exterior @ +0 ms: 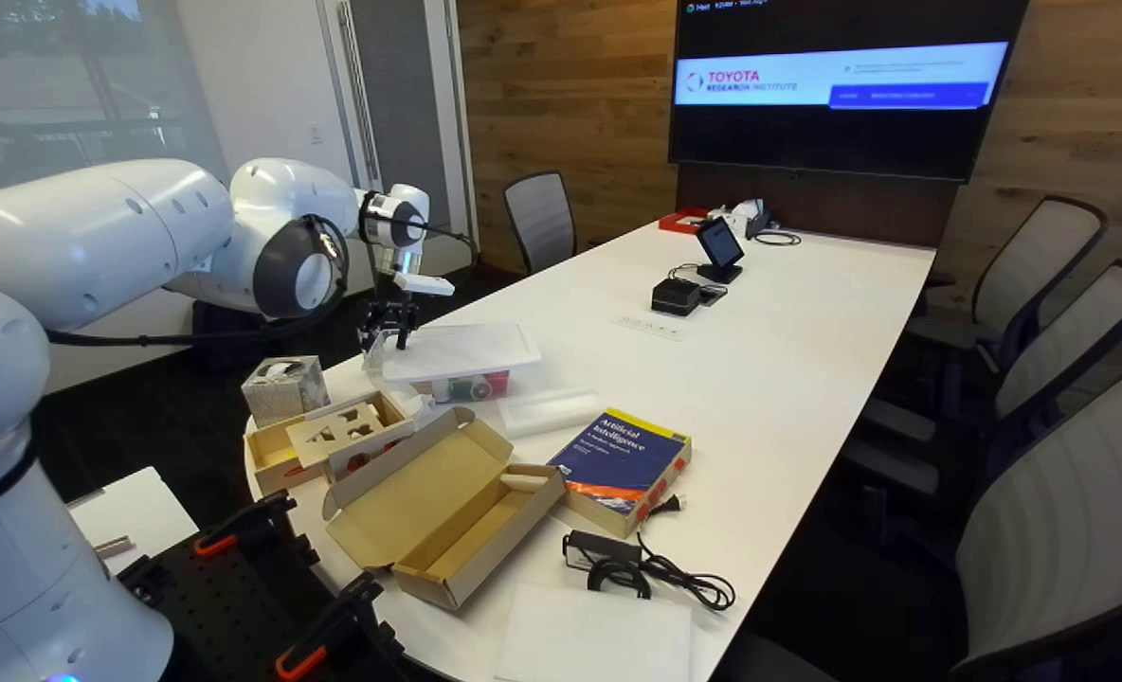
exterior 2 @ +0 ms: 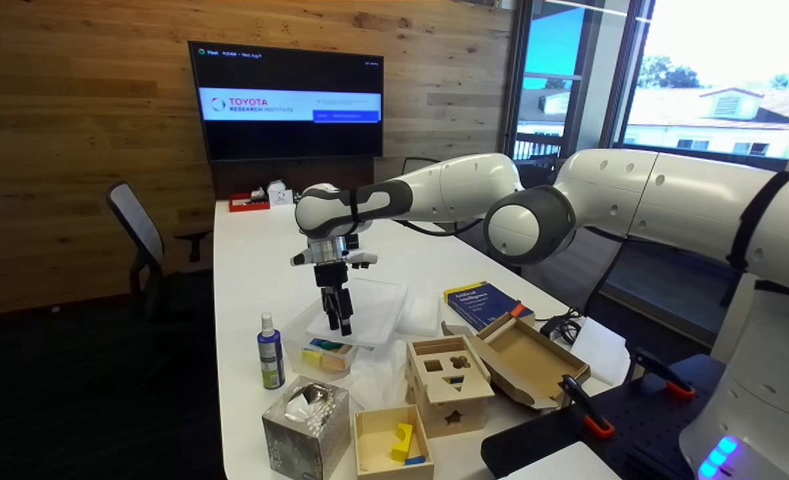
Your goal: Place the white lid on the tote
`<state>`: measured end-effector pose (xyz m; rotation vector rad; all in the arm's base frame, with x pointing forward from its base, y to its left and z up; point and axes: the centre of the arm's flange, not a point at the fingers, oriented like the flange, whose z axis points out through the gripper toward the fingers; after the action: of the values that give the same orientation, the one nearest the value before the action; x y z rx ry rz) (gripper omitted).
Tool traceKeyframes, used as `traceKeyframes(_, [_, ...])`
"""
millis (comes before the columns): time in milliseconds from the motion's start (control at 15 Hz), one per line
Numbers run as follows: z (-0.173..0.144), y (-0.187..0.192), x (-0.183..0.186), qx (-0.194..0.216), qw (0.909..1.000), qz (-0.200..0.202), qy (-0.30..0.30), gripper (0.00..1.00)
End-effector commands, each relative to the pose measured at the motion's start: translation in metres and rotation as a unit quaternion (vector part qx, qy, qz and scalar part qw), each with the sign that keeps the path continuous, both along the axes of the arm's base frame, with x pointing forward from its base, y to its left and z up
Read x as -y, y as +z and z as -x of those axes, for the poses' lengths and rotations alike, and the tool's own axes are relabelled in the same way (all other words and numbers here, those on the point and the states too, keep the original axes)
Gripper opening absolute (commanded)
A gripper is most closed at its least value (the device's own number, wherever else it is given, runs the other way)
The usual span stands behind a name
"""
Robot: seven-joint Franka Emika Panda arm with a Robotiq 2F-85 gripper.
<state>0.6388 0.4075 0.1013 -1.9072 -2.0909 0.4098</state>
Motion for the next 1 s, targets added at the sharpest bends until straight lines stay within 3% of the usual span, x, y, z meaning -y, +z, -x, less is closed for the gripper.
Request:
traceKeyframes(0, [0.000, 0.000, 0.000, 0.000, 1.0000, 0.000, 0.000, 1.00])
traceKeyframes(333, [0.001, -0.004, -0.003, 0.013, 0.9998, -0.002, 0.013, 1.00])
traceKeyframes(933, [-0.027, -0.020, -0.014, 0.021, 0.9966, -0.026, 0.075, 1.00])
